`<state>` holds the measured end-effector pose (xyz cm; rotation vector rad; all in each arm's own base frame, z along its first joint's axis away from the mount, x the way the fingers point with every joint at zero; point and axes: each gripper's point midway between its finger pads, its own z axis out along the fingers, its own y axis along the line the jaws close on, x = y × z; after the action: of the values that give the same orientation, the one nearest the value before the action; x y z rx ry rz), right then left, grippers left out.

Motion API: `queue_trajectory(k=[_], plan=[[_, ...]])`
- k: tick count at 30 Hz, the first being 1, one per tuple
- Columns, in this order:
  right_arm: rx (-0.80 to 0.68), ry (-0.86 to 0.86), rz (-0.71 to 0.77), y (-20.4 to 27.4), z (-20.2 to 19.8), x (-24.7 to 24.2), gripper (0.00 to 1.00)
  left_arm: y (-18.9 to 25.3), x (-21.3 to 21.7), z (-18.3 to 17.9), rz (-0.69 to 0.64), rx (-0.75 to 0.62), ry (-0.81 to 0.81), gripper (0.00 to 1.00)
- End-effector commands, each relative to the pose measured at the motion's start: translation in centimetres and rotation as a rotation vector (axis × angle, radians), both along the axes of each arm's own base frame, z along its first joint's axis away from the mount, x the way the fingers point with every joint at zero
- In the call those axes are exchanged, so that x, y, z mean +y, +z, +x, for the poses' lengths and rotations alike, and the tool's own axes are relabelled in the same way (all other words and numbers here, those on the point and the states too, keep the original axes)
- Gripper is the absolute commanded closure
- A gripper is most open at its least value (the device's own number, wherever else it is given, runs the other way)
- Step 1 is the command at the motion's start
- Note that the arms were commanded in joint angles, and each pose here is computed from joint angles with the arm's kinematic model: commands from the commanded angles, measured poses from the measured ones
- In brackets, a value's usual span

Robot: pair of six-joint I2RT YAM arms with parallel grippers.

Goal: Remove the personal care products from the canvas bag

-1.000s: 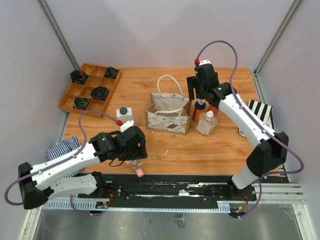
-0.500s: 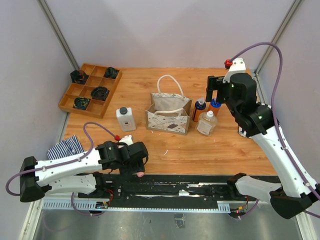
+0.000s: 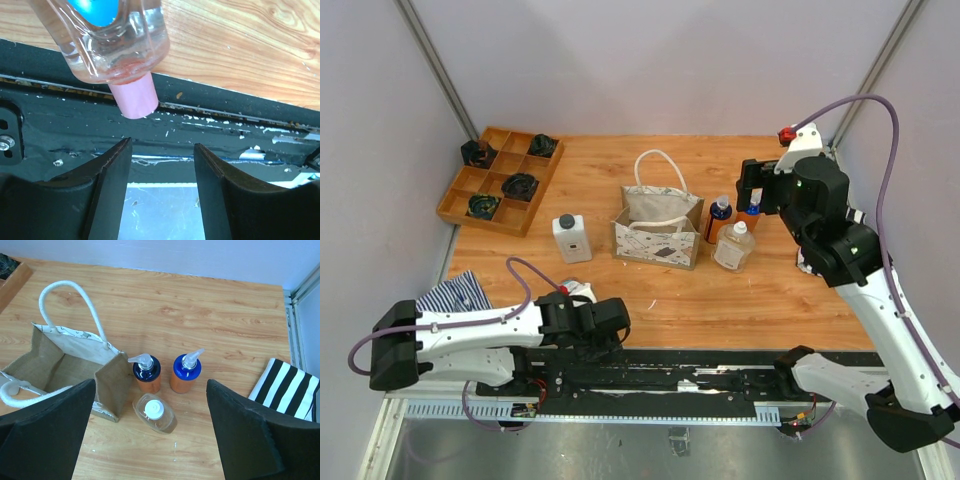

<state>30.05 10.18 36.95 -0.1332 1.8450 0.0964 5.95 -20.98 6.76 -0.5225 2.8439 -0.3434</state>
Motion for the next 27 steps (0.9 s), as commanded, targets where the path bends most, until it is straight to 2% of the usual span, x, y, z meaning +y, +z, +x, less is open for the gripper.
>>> queue_trajectory(k=[1,8,16,22,24,27], plan=[[-0.020,0.027,0.004,0.4,-0.9,0.1,0.07,-1.4,0.7,0.4,0.032,-0.015,0.069,0.44],[-0.032,0.030,0.010,0.7,-1.3,-0.1,0.06,-2.9,1.3,0.3,0.039,-0.002,0.123,0.47],[-0.041,0.038,0.016,0.9,-2.0,-0.3,0.05,-3.0,2.2,2.5,0.045,-0.121,0.190,0.49],[-0.062,0.031,0.024,1.6,-2.5,-0.8,0.04,-4.6,2.3,2.6,0.100,-0.121,0.179,0.50],[-0.068,0.025,0.023,1.8,-2.7,-1.0,0.03,-5.1,2.0,2.6,0.109,-0.112,0.169,0.52],[-0.076,0.020,0.021,2.1,-3.0,-1.4,0.03,-5.5,2.0,2.7,0.130,-0.114,0.163,0.62]])
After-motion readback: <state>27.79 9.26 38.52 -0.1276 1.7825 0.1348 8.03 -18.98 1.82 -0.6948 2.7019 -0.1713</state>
